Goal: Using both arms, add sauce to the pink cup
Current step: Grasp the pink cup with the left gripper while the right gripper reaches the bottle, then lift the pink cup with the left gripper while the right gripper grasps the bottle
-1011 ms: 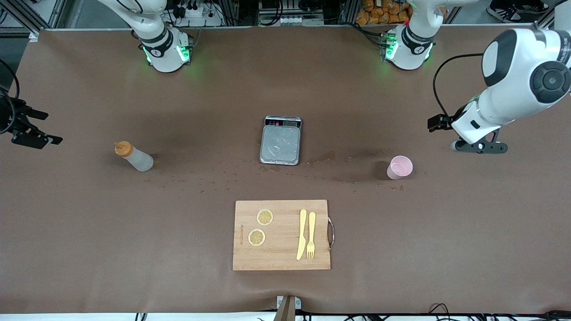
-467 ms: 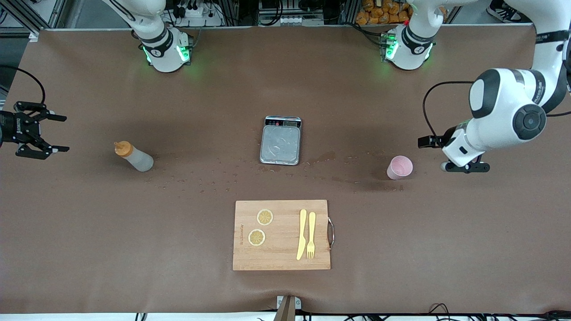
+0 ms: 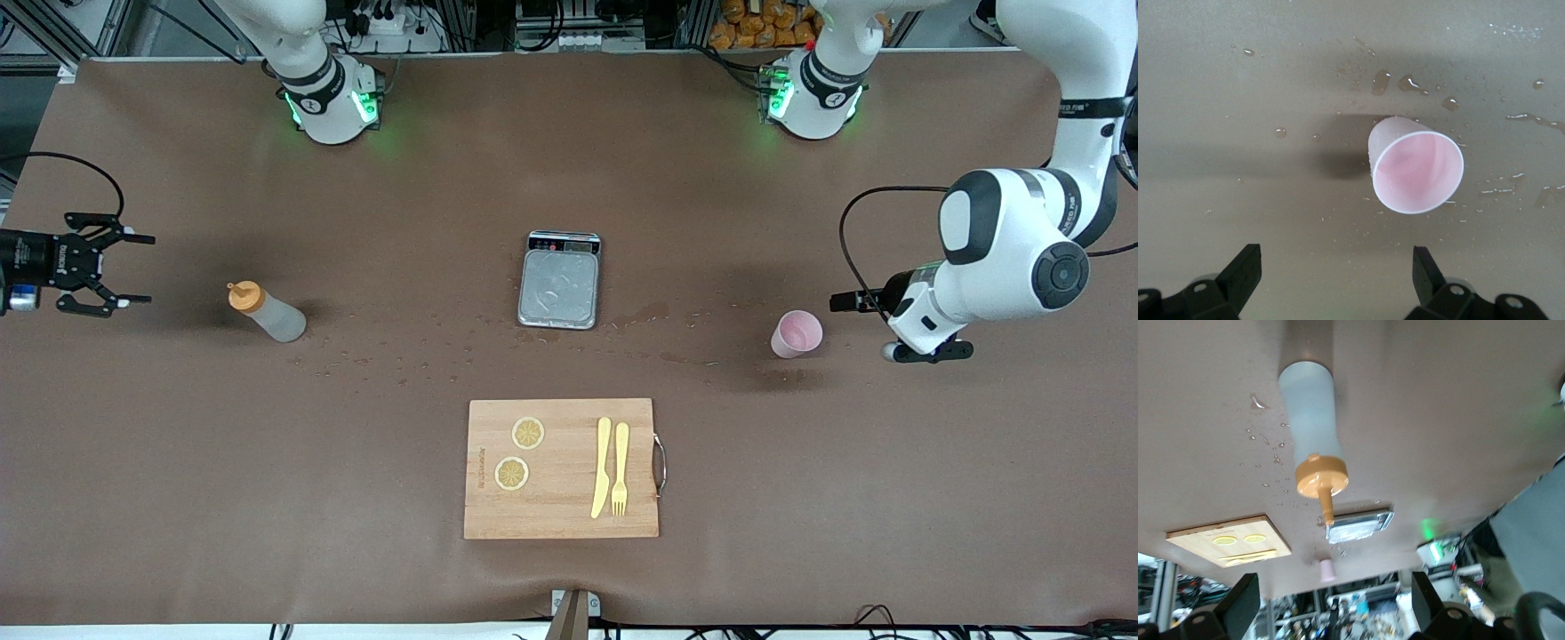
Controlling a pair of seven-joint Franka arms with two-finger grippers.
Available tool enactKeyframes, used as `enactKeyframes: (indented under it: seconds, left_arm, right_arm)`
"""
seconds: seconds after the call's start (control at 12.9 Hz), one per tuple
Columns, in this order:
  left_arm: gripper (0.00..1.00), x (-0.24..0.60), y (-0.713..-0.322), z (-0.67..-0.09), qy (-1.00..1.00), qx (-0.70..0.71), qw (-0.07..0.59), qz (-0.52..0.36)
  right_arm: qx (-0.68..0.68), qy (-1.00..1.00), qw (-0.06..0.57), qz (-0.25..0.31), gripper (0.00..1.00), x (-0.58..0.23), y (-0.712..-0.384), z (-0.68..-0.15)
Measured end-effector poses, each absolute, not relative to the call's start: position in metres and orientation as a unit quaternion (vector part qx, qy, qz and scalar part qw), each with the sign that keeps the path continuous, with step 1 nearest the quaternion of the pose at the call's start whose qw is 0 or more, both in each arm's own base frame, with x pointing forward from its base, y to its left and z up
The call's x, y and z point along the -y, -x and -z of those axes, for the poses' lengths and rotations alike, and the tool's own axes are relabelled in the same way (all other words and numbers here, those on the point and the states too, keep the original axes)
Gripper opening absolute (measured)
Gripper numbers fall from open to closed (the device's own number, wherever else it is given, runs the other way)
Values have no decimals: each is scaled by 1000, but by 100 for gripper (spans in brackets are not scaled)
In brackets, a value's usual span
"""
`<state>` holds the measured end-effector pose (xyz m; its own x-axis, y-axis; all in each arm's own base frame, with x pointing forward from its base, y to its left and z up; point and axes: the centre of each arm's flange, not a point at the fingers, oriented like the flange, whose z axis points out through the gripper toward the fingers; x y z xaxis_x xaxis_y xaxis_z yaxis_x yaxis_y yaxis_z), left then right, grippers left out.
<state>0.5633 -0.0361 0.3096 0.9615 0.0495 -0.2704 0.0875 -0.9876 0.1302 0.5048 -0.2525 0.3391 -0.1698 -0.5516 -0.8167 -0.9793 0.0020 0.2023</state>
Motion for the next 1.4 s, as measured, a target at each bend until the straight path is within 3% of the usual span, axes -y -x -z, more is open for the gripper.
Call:
enactKeyframes:
  seconds: [0.47, 1.01, 1.4]
  left_arm:
    - [100, 38, -573, -274, -986, -67, 83, 126]
    - [100, 69, -577, -255, -988, -71, 80, 114]
    - [100, 73, -576, -238, -987, -72, 79, 120]
  right_arm:
    - [-633, 544, 335, -438, 100, 267, -472, -249]
    - [-607, 554, 380, -424, 100, 262, -464, -162]
    - [-607, 551, 400, -410, 100, 258, -467, -141]
